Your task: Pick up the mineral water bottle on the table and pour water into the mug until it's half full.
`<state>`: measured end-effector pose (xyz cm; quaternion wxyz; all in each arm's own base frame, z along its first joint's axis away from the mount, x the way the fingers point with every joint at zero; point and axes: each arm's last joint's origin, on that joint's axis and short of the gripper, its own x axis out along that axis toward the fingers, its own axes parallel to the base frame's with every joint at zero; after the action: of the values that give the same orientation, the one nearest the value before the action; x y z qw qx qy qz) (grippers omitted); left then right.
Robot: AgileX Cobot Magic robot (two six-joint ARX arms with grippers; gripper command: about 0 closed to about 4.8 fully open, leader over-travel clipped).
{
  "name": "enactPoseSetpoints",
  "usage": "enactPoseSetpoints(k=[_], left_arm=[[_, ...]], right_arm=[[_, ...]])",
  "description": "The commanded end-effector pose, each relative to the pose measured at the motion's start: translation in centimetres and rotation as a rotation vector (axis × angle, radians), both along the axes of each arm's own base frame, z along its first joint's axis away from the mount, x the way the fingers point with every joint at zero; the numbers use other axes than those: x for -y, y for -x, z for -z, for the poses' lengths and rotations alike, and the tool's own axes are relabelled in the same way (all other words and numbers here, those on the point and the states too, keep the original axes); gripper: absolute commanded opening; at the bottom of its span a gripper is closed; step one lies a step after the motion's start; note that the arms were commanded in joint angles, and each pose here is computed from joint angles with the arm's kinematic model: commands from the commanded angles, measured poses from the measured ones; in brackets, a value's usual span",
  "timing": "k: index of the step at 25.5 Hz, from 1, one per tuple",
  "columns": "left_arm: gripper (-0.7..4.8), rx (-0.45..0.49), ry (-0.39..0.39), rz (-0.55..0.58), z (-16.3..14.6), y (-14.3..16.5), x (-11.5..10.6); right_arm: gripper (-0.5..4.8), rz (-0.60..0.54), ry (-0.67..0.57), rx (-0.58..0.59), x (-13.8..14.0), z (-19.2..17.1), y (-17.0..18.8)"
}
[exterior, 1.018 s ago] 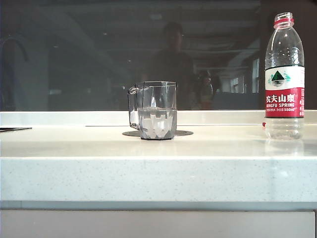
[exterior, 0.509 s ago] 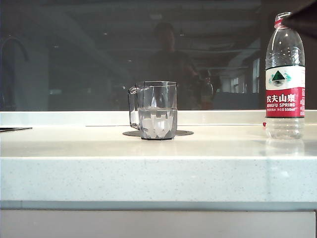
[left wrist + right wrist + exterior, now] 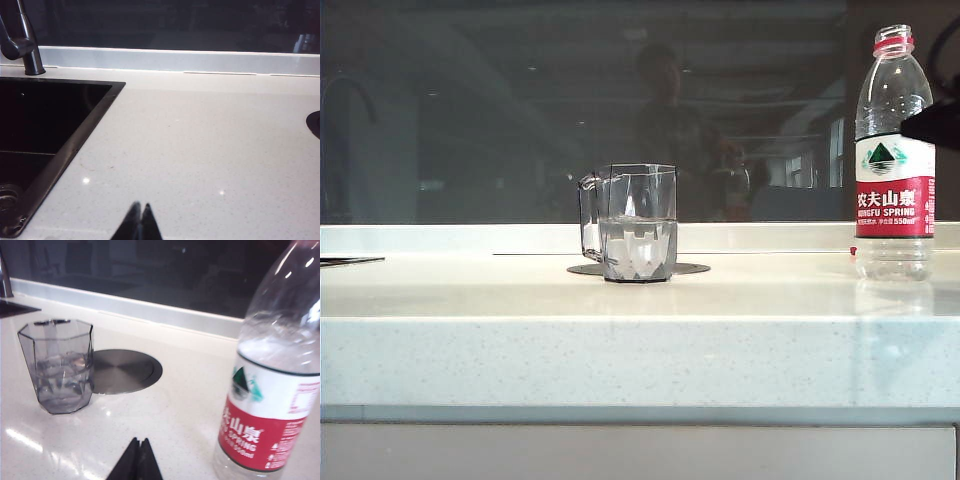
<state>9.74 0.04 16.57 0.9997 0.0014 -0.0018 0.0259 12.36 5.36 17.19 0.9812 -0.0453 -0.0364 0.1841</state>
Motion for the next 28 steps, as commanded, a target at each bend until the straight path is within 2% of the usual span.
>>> enactPoseSetpoints(k=[1,9,16,20,23,26,28], left_arm=[[-0.04,0.011,0.003,0.001,-0.2,0.0,0.0],[-0.04,0.011,0.003,0.0,-0.2,0.0,0.0],[-0.04,0.011,0.003,0.0,-0.2,0.0,0.0],[-0.04,0.011,0.003,0.001,-0.2,0.0,0.0],[-0.04,0.01,0.003,0.003,-0.2,0.0,0.0],[-0.04,0.01,0.003,0.0,-0.2,0.0,0.0],[-0.04,0.01,0.003,0.001,-0.2,0.0,0.0]], right_arm=[[-0.04,0.052,0.016,-0.014,0.8,-0.1,0.6],[-0.04,0.229,-0.046,0.144,3.5,-1.7,2.0],[-0.04,0.364,-0.044,0.182,5.0,-1.8,3.0],[-0.05,0.428,-0.034,0.16,5.6,-1.6,2.9],[-0.05,0.432,-0.034,0.114,5.6,-1.2,2.8],[-0.05,0.417,-0.13,0.041,5.6,-0.6,2.8],[-0.05,0.405,-0.146,0.024,5.6,-0.5,2.8]])
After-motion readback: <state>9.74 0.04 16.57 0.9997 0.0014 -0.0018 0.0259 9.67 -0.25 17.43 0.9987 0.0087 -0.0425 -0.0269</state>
